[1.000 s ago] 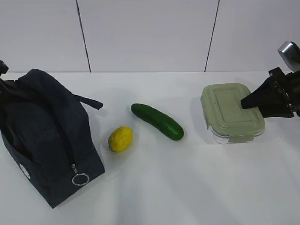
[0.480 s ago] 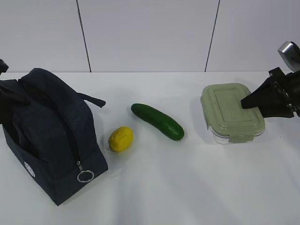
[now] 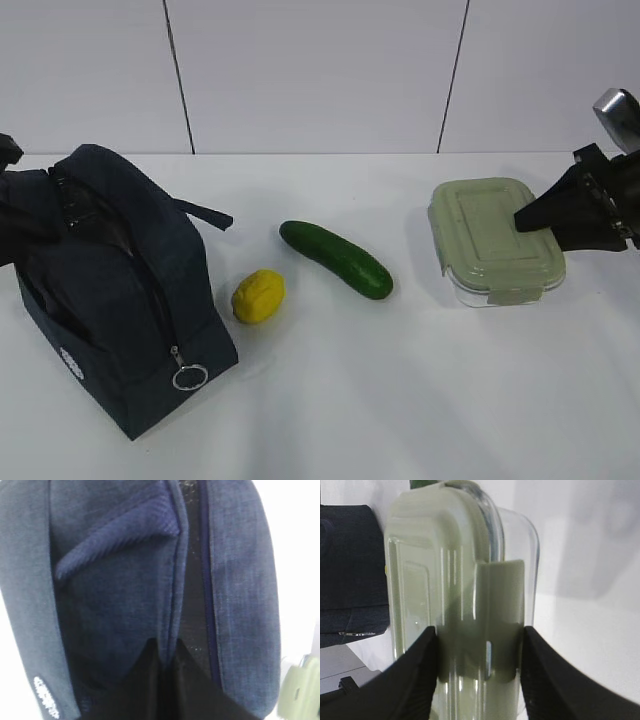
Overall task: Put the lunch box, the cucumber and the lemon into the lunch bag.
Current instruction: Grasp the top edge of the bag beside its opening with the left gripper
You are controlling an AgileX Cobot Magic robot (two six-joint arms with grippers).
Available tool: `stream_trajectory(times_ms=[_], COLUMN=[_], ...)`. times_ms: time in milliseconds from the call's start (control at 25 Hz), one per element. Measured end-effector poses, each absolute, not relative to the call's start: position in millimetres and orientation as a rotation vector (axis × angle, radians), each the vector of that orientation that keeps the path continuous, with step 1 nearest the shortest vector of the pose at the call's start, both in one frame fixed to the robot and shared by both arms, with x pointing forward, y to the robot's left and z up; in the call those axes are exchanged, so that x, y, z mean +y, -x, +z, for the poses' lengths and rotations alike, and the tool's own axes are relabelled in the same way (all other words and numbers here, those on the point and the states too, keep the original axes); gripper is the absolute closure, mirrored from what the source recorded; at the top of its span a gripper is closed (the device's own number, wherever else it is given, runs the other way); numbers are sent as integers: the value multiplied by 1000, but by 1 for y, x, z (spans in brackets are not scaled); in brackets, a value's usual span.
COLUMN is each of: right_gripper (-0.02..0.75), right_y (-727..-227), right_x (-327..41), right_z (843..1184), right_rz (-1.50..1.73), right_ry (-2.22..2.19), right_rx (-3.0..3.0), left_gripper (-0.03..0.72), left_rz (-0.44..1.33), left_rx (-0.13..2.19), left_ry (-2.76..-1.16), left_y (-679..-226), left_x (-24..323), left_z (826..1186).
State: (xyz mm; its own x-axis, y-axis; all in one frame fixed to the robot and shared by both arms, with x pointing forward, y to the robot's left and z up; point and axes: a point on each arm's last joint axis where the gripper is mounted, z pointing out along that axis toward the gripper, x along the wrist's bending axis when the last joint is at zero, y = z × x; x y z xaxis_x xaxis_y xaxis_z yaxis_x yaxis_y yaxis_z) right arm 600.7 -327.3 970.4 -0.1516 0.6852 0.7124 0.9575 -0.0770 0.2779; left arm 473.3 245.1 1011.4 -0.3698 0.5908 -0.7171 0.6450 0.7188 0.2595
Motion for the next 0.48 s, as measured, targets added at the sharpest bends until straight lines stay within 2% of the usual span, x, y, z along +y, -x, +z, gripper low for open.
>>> stream_trajectory(times_ms=[120, 480], right_gripper=[374, 374], right_y=[-601, -597], right_x=[-327, -325], right_z=[970, 989], right_rz=[-1080, -1107], right_ry=[1775, 1799], right_rx=[-1850, -1848], left_gripper=[692, 694], left_rz=[-78, -77], left_rx=[2071, 2069], left_ry=[-996, -1091], left_y=[-472, -468], left_x=[244, 244], left_z=[1010, 1008])
